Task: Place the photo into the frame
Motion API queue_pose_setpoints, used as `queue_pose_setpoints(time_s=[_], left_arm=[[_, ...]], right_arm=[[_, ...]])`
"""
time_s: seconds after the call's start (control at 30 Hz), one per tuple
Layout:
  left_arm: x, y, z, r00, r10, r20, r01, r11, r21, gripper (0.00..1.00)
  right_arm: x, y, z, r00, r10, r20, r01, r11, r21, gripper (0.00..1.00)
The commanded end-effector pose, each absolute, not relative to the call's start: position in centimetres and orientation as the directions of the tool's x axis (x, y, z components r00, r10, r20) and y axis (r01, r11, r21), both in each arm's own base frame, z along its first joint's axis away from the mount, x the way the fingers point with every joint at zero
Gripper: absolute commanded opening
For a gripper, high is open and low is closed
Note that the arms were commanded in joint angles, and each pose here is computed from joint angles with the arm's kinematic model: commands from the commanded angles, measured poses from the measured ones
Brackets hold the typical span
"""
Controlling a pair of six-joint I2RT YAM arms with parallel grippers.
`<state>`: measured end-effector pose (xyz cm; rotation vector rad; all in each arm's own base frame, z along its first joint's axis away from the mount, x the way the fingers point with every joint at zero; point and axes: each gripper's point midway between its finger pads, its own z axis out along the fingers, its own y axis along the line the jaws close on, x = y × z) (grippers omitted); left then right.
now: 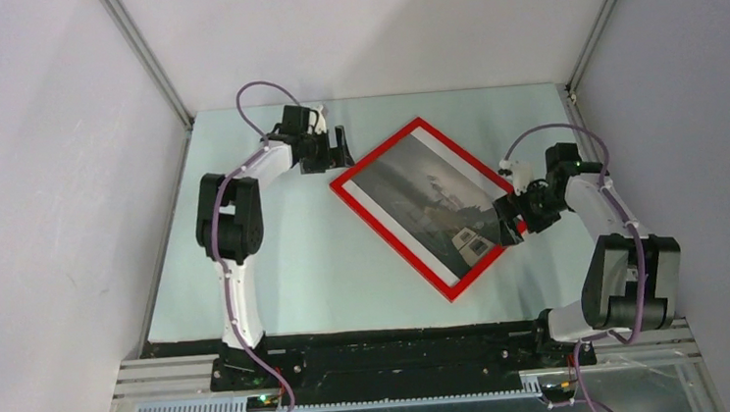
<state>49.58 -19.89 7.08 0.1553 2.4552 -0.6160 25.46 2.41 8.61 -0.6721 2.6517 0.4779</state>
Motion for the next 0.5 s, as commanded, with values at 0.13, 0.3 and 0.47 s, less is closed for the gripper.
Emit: queue_pose_setpoints(time_s=[0.13,0.3,0.47], left_arm=[[50.0,-21.3,4.8,-0.860,-0.065,-0.506,0.217,0.852,-0.477,1.00],[49.1,-21.9,4.6,-0.878,-0.070,-0.473,0.215,0.825,-0.522,1.00],[47.4,-22.6,4.2,-0.903,-0.062,-0.425,0.215,0.791,-0.572,1.00]], right_arm=[[24.6,1.7,4.6,-0.804,-0.481,-0.349,-0.562,0.807,0.182,1.00],[25.0,1.3,2.8,-0.819,-0.481,-0.313,-0.549,0.815,0.184,0.99],[25.9,0.8,1.1,-0.832,-0.477,-0.284,-0.532,0.831,0.163,0.99]])
